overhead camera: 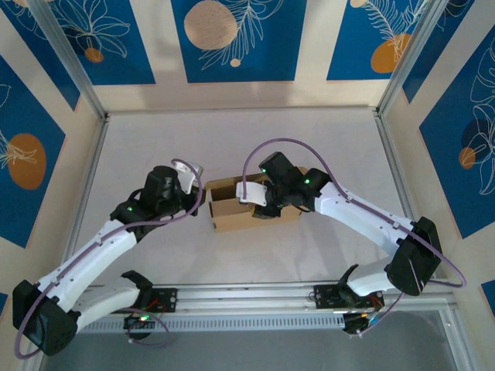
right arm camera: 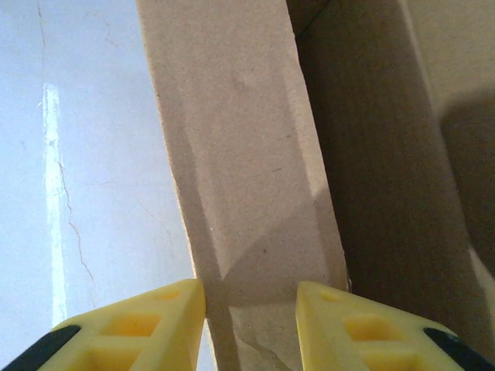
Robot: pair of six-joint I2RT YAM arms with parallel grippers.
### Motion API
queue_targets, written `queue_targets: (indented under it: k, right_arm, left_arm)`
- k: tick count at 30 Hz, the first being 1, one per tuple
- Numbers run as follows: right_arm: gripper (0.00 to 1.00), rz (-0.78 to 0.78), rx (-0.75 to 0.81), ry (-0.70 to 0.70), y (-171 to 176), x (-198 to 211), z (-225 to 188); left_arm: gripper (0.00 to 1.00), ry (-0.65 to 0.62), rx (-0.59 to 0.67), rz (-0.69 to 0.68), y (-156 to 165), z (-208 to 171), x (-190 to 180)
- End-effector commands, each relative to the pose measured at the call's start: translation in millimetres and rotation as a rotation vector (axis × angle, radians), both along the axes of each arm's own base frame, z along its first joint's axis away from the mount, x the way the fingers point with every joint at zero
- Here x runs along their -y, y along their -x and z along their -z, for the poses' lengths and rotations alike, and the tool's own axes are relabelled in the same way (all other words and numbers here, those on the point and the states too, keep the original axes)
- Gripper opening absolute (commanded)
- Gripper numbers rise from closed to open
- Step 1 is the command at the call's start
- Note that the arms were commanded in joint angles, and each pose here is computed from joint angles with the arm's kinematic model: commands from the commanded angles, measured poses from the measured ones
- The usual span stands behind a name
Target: Fold the paper box
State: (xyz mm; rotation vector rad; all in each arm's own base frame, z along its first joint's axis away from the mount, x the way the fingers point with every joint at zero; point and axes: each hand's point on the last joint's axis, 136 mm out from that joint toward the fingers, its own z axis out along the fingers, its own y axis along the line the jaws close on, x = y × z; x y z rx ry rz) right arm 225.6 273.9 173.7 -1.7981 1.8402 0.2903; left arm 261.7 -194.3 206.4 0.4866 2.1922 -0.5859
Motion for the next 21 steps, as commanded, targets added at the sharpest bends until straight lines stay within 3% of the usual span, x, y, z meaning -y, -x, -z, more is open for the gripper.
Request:
queue_targets:
  k: [1,10,21]
  right_arm:
    - [0.38,0.022,-0.018,0.047,2,6,16]
    - [0.38,0.046,-0.022,0.059,-4,3,20]
    - [0.34,0.071,-0.025,0.051,-7,2,20]
  left_arm:
    - [0.0,0.073,-0.014,0.007,0,-22,11]
    - [0.0,0.13,-0.147,-0.061,-2,-30,16]
    - [0.0,0.186,-0.207,-0.115,-3,-18,17]
